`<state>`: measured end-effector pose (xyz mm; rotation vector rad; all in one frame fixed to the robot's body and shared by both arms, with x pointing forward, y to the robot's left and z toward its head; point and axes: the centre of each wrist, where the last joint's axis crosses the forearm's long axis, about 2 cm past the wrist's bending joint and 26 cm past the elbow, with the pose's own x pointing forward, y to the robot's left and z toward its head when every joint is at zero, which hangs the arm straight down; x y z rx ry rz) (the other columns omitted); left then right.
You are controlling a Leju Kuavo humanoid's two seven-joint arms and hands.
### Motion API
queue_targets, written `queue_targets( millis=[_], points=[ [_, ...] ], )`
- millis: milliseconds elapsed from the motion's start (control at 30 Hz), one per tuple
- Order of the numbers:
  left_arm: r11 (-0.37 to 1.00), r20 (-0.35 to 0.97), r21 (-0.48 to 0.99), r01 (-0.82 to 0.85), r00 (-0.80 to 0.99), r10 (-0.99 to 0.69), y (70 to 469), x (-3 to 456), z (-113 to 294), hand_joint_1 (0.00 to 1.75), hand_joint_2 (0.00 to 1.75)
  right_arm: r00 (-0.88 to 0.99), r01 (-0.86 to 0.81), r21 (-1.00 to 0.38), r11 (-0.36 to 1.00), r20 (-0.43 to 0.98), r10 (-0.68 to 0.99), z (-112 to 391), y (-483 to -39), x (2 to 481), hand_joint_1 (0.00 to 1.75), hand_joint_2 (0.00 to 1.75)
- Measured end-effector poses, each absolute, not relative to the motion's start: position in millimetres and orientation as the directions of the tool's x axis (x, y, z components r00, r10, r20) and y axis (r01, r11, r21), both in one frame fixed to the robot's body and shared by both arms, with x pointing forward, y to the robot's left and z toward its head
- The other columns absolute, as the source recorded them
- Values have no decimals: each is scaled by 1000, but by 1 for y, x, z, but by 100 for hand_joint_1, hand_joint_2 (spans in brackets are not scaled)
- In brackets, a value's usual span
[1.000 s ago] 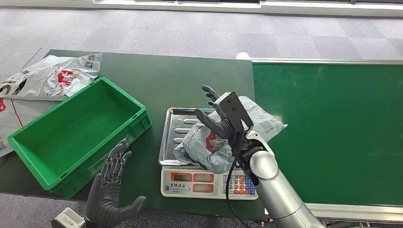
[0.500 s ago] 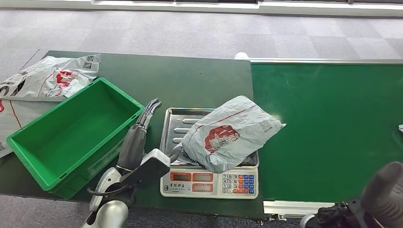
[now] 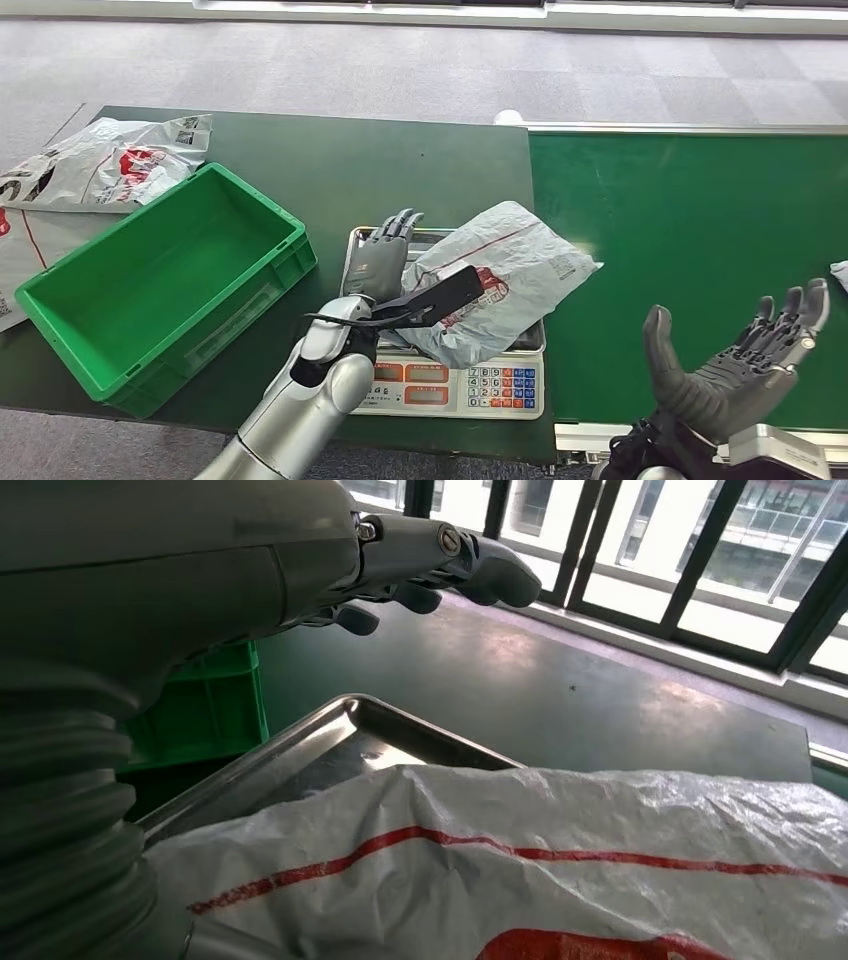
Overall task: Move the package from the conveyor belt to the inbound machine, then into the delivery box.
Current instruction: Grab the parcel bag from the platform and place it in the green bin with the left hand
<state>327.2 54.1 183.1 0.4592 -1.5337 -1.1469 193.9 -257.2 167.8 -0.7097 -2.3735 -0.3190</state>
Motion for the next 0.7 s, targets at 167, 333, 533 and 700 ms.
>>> queue_targets(
  millis=[167, 333, 533, 700],
  points=[
    [321, 427, 873, 367, -259, -866, 41, 329, 164, 0, 175, -660, 518, 51, 854, 658, 361, 161, -251, 199, 0, 175],
    [205, 315, 877, 434, -198, -928, 33, 330, 138, 175, 175, -678, 460, 63, 886, 669, 304, 159, -240, 205, 0, 175],
    [160, 341, 805, 571, -226, -912, 41, 337, 124, 175, 175, -680, 442, 70, 894, 677, 282, 157, -236, 210, 0, 175],
    [199, 390, 787, 584, -220, -894, 43, 343, 127, 175, 175, -680, 443, 64, 894, 674, 288, 157, -236, 210, 0, 175]
  ],
)
